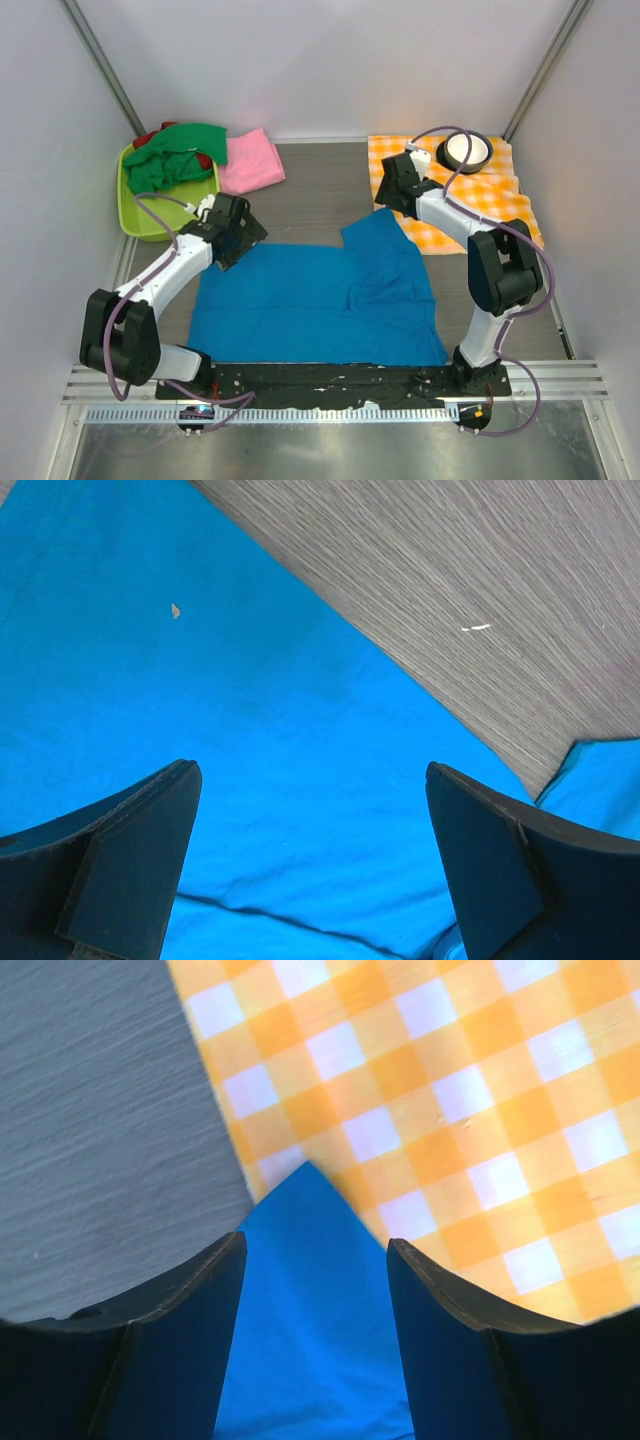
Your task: Fold and stack the t-shirts
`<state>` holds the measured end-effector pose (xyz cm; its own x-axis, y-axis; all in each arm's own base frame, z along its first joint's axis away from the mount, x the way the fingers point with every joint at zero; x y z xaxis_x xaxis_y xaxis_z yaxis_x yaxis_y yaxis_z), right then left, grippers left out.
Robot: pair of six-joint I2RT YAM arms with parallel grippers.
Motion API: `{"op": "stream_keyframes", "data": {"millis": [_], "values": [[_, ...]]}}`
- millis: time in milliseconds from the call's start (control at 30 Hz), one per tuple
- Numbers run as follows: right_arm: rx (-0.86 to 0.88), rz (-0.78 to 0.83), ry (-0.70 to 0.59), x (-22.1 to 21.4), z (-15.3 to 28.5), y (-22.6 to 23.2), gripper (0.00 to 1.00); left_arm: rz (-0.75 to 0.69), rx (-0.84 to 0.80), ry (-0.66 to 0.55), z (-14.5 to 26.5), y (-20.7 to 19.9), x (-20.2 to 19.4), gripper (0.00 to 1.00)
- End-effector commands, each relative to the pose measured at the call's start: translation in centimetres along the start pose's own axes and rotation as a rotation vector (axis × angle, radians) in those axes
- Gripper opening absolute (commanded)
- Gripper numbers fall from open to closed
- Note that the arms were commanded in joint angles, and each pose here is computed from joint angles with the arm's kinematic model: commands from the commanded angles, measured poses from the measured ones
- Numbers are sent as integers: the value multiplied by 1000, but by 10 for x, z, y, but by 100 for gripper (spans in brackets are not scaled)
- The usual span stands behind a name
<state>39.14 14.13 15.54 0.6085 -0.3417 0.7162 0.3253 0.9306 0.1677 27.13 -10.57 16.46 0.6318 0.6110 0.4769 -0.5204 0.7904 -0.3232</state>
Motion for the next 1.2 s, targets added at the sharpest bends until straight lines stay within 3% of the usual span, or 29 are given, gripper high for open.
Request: {"op": "stream_keyframes", "data": {"millis": [0, 333, 1067, 1133, 1167], "values": [[7, -47, -28, 11, -12, -4, 65, 3, -33, -24, -3, -7, 12, 100], [47, -51, 56, -6, -43, 6, 61, 23, 3, -23, -14, -2, 18, 100], [38, -35, 77, -15, -69, 12, 52, 32, 22, -20, -21, 9, 23, 100], [39, -34, 81, -17, -70, 11, 47, 32, 28, -18, -23, 10, 23, 100], [37, -32, 85, -18, -70, 11, 39, 32, 28, -15, -23, 10, 23, 100]]}}
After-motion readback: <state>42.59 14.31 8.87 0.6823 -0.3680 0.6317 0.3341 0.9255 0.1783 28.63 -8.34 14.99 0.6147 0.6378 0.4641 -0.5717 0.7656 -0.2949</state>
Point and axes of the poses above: each gripper's point midway between its finger pads, its own z axis back along the fingers, its own y axis along the line the jaws close on, x = y × z, the point moved 8 cm from there along z, back along the fingers, and after that the axes turned 3 degrees about -z, right-handed, at the moved point
